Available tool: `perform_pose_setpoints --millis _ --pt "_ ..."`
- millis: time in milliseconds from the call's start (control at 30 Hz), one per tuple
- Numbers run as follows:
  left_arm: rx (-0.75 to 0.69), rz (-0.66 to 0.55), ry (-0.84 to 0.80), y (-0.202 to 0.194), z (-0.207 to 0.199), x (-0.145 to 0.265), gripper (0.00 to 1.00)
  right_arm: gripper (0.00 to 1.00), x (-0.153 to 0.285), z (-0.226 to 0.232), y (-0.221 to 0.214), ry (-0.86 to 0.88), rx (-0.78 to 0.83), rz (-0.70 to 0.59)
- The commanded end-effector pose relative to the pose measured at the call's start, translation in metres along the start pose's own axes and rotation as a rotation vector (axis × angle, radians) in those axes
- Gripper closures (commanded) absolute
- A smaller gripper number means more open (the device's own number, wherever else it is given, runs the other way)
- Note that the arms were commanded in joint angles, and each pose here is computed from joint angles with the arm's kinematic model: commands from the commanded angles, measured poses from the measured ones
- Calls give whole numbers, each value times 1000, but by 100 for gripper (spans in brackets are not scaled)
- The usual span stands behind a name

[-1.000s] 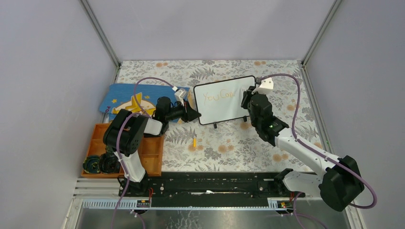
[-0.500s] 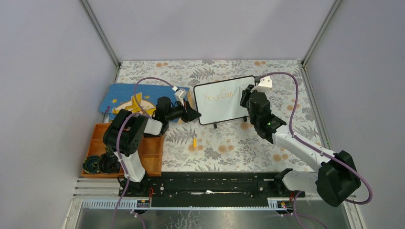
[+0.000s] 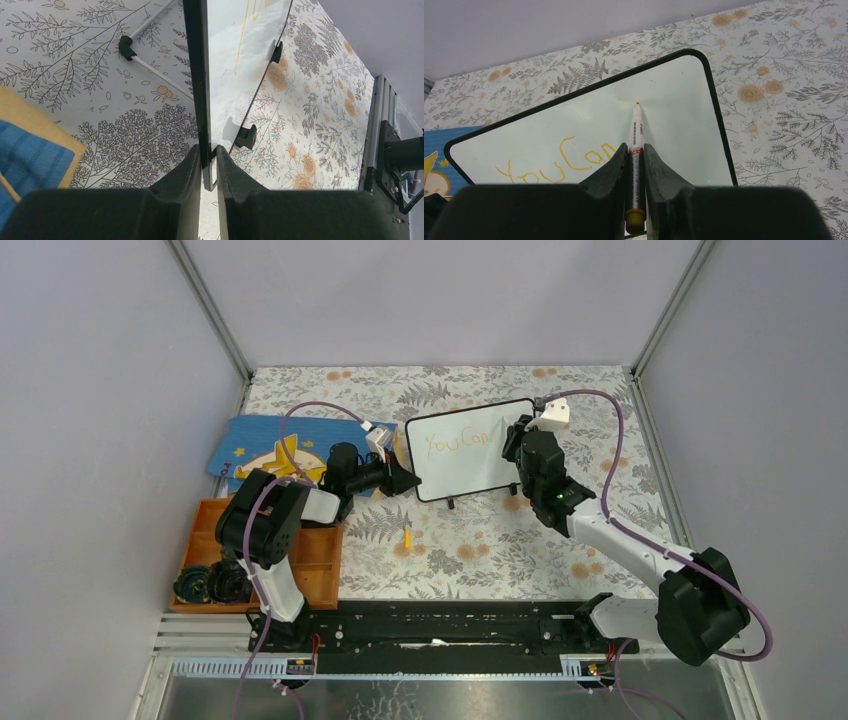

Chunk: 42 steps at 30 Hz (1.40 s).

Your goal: Write a sentence on the whiteboard

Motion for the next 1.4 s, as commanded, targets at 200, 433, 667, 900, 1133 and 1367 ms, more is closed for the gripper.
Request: perform_pose_setpoints --millis 200,433,667,900,1133,1367 --pt "-39 -11 33 4 3 -1 80 100 -4 0 6 0 -36 -27" --pt "-39 -12 32 5 3 -1 80 100 0 -4 -5 -2 -25 9" --pt "-42 -14 34 6 2 -1 80 100 3 -5 -15 1 -22 42" --pt "-43 -14 37 6 2 -1 80 100 6 -5 -27 11 -26 81" --pt "-42 -12 38 6 3 -1 79 100 9 -7 -36 10 -23 106" --pt "-43 -11 38 5 3 -1 80 100 10 -7 -37 14 -29 106"
Point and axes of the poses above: each gripper's point midway between its finger pads, its own x axis back along the fingers, its own z axis along the line the jaws close on, y = z × x, the point moved 4 cm from there along x, back along the fingers, and after that the axes turned 11 degrees about x, right-handed, at the moved point
